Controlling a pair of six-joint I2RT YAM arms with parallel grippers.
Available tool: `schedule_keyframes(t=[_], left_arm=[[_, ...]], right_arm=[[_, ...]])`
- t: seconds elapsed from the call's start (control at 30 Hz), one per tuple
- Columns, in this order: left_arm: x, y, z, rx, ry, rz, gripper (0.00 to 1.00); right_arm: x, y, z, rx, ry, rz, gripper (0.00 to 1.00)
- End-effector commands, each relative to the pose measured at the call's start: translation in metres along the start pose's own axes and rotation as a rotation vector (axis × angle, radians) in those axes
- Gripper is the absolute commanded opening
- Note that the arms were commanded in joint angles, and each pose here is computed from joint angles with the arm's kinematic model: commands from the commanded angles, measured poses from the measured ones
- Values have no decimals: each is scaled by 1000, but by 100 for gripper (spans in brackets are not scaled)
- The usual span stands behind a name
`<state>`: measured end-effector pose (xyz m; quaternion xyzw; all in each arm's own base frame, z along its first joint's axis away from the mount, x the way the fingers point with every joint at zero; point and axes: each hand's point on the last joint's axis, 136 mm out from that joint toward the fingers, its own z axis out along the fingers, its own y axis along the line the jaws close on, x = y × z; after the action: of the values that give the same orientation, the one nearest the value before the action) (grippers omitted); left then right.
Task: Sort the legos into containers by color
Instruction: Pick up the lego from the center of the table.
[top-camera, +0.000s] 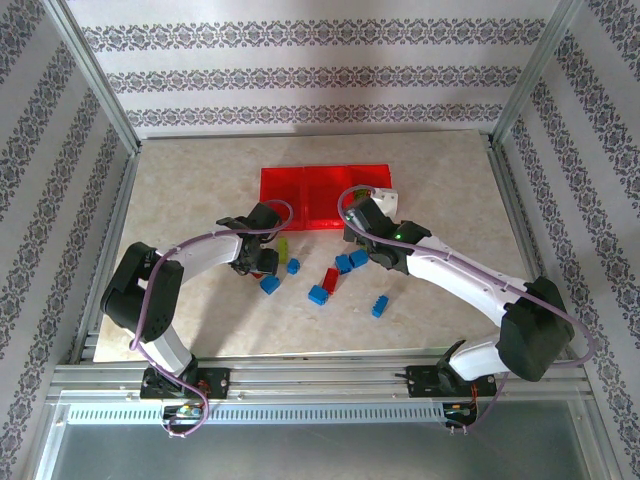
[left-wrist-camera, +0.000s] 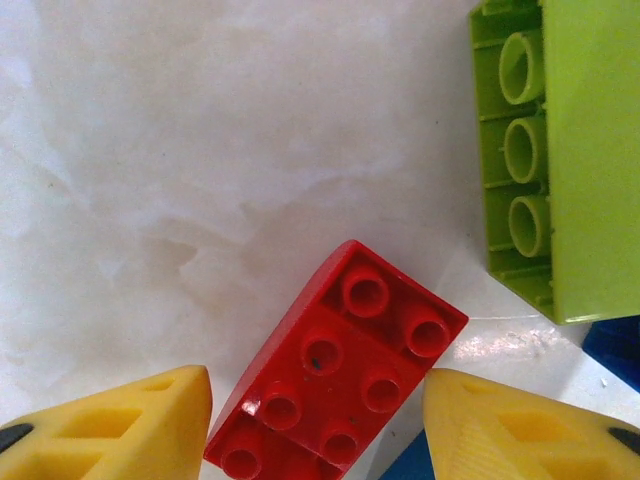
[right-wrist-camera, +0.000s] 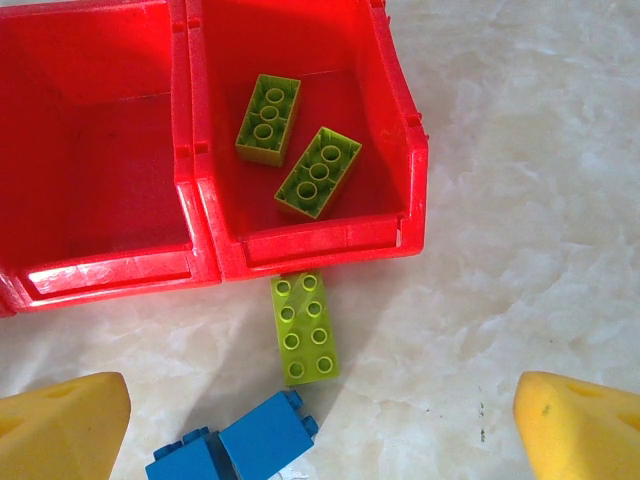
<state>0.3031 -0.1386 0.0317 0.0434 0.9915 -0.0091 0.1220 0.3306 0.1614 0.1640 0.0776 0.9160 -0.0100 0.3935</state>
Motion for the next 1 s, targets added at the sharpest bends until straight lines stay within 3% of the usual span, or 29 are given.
schedule_keyframes(t=[0.0, 0.23, 0.37, 0.67, 0.97], left_arm=[[7, 8, 1, -47, 8, -9, 64], [2, -2, -1, 8, -7, -21, 77], [2, -2, 1, 4, -9, -24, 78], [4, 6, 14, -20, 1, -47, 59], [-1, 9, 12, -38, -19, -56, 40]], right_arm=[[4, -8, 2, 25, 7, 36, 98], [27, -18, 6, 32, 64, 93, 98], [42, -22, 7, 32, 103, 105, 98], [66, -34, 5, 40, 154, 135, 98], [100, -36, 7, 33, 280, 169, 98]])
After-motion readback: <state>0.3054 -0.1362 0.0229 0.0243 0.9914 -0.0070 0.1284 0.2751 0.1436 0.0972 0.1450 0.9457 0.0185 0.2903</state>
